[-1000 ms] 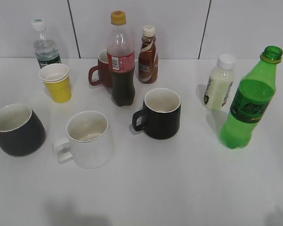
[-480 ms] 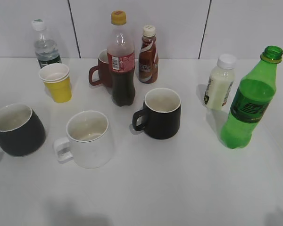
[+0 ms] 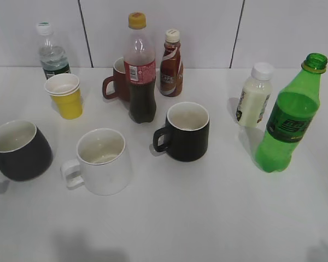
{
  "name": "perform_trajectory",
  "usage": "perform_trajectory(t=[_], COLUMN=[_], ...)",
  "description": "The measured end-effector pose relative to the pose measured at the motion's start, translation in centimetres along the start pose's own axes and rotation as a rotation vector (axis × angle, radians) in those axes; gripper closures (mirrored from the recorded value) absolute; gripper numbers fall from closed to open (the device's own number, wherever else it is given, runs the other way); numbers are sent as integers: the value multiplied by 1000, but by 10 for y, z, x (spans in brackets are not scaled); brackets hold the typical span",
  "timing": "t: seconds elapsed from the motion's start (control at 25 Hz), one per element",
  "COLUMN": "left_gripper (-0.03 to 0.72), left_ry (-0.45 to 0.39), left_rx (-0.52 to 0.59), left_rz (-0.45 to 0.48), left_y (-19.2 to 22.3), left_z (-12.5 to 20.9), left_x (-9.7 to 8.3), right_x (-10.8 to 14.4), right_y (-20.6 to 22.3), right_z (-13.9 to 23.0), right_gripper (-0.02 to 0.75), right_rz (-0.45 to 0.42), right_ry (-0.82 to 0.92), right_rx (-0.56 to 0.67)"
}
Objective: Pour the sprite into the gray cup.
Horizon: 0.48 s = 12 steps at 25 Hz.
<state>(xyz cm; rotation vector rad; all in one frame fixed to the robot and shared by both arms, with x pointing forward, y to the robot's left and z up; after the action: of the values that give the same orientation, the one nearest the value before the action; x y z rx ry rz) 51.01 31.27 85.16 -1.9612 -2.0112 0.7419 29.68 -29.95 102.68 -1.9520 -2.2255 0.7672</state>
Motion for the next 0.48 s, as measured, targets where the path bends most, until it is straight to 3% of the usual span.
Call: perform_trajectory(t=[0.48], left_gripper=[363], left_ry=[-13], left_rx=[-77], left_rz=[50], left_y=[33], left_z=[7], left_x=[-1], right_x=[0], right_y=[0], right_z=[0], right_gripper=[236], right_rz=[0], right_ry=[0], right_rx=[0])
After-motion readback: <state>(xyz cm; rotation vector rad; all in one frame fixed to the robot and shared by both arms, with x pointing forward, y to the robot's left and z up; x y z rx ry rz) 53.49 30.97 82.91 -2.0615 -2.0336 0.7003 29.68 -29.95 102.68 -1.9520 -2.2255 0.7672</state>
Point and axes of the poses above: a point on each arm's last joint axis where the gripper is mounted, y pointing out along that axis toward the gripper, x along the wrist's bending axis when the last joint is at zero, z = x × y, the point moved 7 cm from there along y, pointing out along that axis toward the gripper, and after that the axes turned 14 degrees about -y, right-handed, at the moved point
